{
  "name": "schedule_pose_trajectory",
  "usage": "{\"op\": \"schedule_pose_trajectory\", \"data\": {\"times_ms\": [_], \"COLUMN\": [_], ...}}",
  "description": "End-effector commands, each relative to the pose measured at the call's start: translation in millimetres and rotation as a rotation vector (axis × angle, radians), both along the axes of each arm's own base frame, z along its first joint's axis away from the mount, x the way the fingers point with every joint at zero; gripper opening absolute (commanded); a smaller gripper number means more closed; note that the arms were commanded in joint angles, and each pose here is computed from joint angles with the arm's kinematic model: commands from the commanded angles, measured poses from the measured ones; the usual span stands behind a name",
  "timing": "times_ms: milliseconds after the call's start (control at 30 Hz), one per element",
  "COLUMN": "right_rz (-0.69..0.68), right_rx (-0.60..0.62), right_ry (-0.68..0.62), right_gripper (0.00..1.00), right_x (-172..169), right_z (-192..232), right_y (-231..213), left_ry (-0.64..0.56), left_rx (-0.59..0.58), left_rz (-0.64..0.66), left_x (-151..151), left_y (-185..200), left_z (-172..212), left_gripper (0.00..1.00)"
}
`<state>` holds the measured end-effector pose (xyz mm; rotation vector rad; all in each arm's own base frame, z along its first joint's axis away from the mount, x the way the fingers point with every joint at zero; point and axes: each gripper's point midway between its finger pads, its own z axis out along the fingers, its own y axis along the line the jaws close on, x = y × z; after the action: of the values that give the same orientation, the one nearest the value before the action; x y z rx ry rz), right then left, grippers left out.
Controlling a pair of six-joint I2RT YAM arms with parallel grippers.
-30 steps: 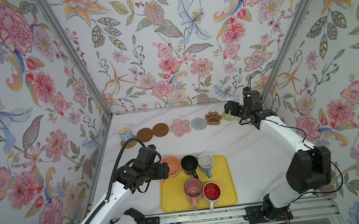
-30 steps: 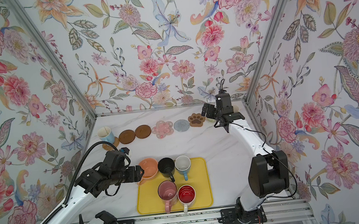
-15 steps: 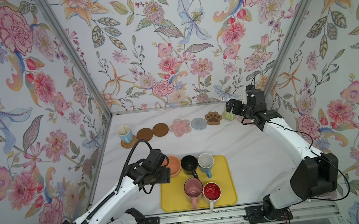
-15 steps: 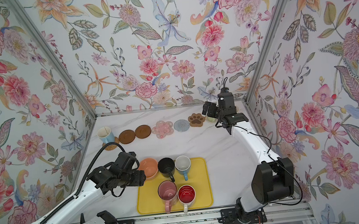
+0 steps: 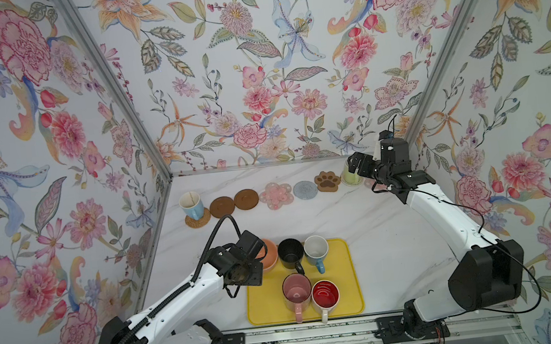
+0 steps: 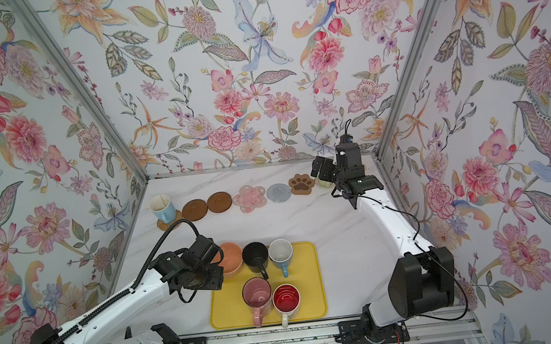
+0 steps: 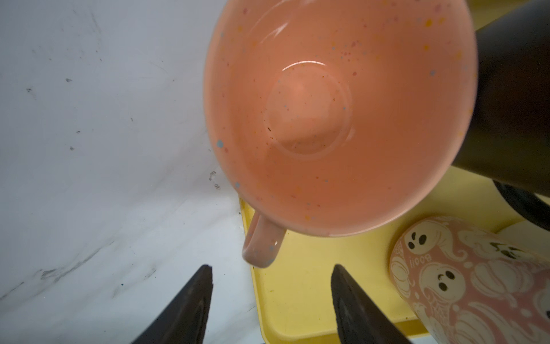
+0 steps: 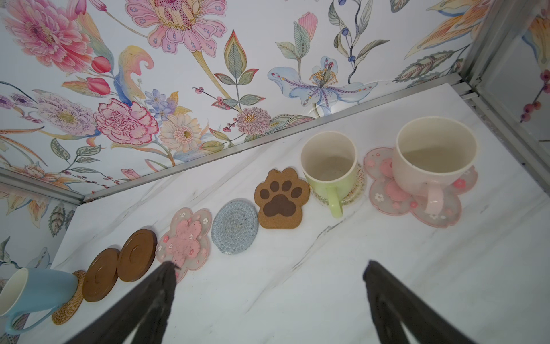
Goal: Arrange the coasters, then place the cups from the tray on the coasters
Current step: 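Lower the left gripper onto the peach mug's handle and close it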
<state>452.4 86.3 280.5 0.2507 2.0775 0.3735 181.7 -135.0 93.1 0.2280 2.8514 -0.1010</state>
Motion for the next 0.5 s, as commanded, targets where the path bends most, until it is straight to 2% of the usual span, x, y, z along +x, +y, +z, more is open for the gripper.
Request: {"op": "schedule_pose_trajectory", "data": {"times_ms": [0, 467], "right_rz": [-0.002, -0.004], "right_rx": [0.009, 0.01], "right_ry": [-0.026, -0.047], "right_gripper": [0.99, 0.99], "right_x": [-4.9, -9.3], "right_z": [7.9, 17.9], "right_y": [-0.6, -3.1], "left_ry": [0.005, 0.035], "left_rx": [0.038, 0.043], "left_rz": [0.003, -0.019], "left_x": [-1.8, 4.1], "left_y": [4.5, -5.5], "left_z": [-4.8, -26.1], "left_gripper": [0.65, 0.56]}}
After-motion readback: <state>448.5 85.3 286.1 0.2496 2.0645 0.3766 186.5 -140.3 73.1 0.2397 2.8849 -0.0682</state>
